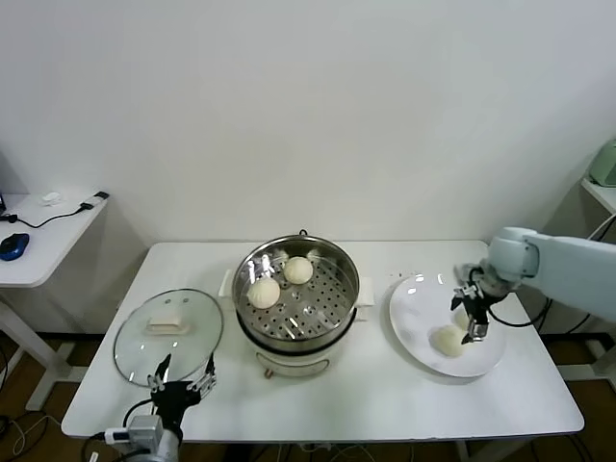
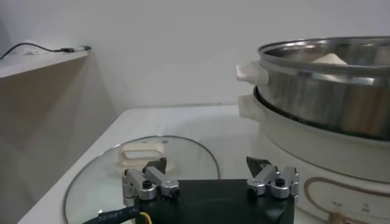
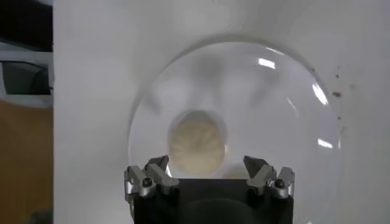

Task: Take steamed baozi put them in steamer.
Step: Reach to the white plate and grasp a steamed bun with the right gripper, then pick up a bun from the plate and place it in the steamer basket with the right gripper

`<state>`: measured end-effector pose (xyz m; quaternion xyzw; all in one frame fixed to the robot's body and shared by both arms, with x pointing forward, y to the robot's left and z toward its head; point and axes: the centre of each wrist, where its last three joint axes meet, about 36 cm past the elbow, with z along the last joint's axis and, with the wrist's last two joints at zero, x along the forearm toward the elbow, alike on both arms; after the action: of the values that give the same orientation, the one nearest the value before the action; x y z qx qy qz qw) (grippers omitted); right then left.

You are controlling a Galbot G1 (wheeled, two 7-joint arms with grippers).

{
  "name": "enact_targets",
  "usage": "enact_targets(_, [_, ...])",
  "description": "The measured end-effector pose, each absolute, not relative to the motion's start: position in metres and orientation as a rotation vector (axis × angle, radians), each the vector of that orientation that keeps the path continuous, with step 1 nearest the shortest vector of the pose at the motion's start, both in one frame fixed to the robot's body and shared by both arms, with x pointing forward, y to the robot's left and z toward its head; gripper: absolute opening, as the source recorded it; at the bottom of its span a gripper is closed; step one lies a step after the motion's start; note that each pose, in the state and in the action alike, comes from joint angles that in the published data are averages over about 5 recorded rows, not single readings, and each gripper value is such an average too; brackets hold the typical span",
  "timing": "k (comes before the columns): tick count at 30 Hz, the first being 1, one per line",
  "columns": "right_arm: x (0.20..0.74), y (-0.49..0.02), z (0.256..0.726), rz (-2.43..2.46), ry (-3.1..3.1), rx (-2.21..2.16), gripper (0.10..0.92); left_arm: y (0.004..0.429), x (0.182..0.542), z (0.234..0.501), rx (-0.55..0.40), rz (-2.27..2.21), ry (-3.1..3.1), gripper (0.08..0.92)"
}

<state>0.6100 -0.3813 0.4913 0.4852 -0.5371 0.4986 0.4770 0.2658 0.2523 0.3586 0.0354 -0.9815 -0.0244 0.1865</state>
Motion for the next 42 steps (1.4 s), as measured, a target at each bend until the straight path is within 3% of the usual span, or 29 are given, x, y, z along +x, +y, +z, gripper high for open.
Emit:
enact_targets(10, [0.607, -0.378, 0.460, 1.201, -1.317, 1.181, 0.814, 0.251, 0.265, 0.358, 0.097, -0.073, -2.761, 0.823])
enact_targets(19, [0.604, -0.381, 0.458, 1.206, -1.311, 1.176, 0.601, 0.249, 0.263, 0.360, 0.095, -0.075, -2.764, 0.823])
enact_targets(25, [0.609, -0.376, 0.474, 1.243, -1.314, 1.183, 0.569, 0.247, 0.262, 0.363, 0.088, -0.078, -2.771, 0.823])
enact_targets(34, [0.644, -0.334, 0.575, 1.392, -1.339, 1.263, 0.568, 0.244, 0.262, 0.369, 0.075, -0.085, -2.783, 0.823])
enact_targets(42, [0.662, -0.236, 0.700, 1.690, -1.273, 1.507, 0.568, 0.244, 0.261, 0.370, 0.066, -0.088, -2.787, 0.823])
